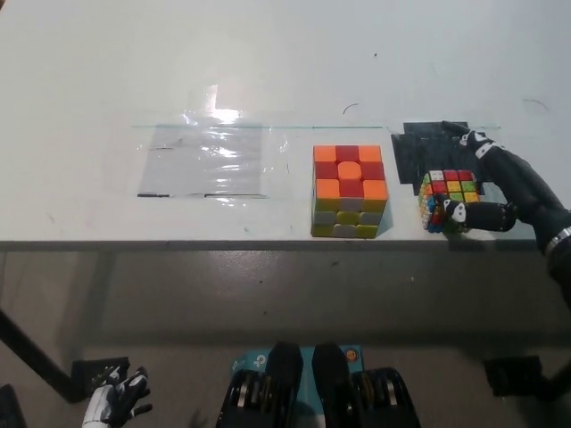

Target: The robot uses its right hand to pick up the small cube kept on the middle on the desk and place it on the bigger cube kept next to it

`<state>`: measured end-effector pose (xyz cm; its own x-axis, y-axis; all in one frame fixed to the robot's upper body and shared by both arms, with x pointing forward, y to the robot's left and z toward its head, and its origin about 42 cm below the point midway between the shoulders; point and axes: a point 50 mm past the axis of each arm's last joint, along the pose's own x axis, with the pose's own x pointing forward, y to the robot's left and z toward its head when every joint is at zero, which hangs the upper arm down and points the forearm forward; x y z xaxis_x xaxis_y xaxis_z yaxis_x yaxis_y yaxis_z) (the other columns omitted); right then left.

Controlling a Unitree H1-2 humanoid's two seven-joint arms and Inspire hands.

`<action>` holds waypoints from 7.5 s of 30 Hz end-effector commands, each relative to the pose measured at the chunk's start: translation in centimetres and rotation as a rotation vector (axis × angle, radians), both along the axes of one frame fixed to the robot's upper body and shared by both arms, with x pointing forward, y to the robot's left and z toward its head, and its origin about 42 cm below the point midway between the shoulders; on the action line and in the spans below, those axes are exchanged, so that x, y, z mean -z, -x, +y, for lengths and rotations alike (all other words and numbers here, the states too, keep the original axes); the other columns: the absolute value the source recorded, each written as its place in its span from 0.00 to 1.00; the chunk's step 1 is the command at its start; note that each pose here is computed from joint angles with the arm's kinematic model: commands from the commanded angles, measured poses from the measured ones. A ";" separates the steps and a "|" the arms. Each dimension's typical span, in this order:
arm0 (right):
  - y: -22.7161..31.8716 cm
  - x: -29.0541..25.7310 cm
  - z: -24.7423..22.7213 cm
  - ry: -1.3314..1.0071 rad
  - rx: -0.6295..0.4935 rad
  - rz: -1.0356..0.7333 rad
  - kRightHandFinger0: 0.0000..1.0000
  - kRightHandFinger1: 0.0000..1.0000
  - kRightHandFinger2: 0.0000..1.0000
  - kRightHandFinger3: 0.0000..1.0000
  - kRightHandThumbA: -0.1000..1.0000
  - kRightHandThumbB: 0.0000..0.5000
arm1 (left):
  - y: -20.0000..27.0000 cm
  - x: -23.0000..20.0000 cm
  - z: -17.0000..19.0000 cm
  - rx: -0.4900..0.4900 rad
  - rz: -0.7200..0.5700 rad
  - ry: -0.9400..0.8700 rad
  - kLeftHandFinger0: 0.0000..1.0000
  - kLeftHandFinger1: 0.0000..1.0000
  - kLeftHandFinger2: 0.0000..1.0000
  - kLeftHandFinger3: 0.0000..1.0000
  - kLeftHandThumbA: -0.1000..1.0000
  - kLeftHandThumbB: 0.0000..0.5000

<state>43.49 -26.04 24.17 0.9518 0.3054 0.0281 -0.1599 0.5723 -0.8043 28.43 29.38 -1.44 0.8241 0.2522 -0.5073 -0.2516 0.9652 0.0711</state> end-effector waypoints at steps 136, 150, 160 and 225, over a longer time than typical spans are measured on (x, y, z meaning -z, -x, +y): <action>-8.0 2.5 2.8 0.274 0.007 -0.849 0.00 0.00 0.48 0.59 0.00 0.16 | -0.6 -1.1 1.6 0.011 -0.093 -0.070 0.67 0.67 0.65 0.61 1.00 0.34; -9.6 -3.4 5.2 0.267 -0.036 -0.891 0.00 0.00 0.28 0.64 0.00 0.46 | 0.0 -0.6 1.8 0.009 -0.084 -0.078 0.65 0.65 0.64 0.61 1.00 0.40; -9.0 -4.4 7.2 0.187 -0.079 -0.942 0.00 0.00 0.22 0.56 0.00 0.27 | 0.3 -0.3 1.8 0.004 -0.070 -0.081 0.62 0.63 0.63 0.61 1.00 0.37; -3.8 5.5 14.0 0.218 -0.097 -0.793 0.93 1.00 1.00 1.00 0.71 0.11 | 1.5 0.2 1.8 0.029 -0.027 -0.084 0.63 0.62 0.63 0.58 1.00 0.41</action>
<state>47.01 -12.28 19.29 0.6239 0.4313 0.6517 0.4519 0.4813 -0.7511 26.22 30.73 -2.50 0.8276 0.2641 -0.4953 -0.2307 0.9645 0.1289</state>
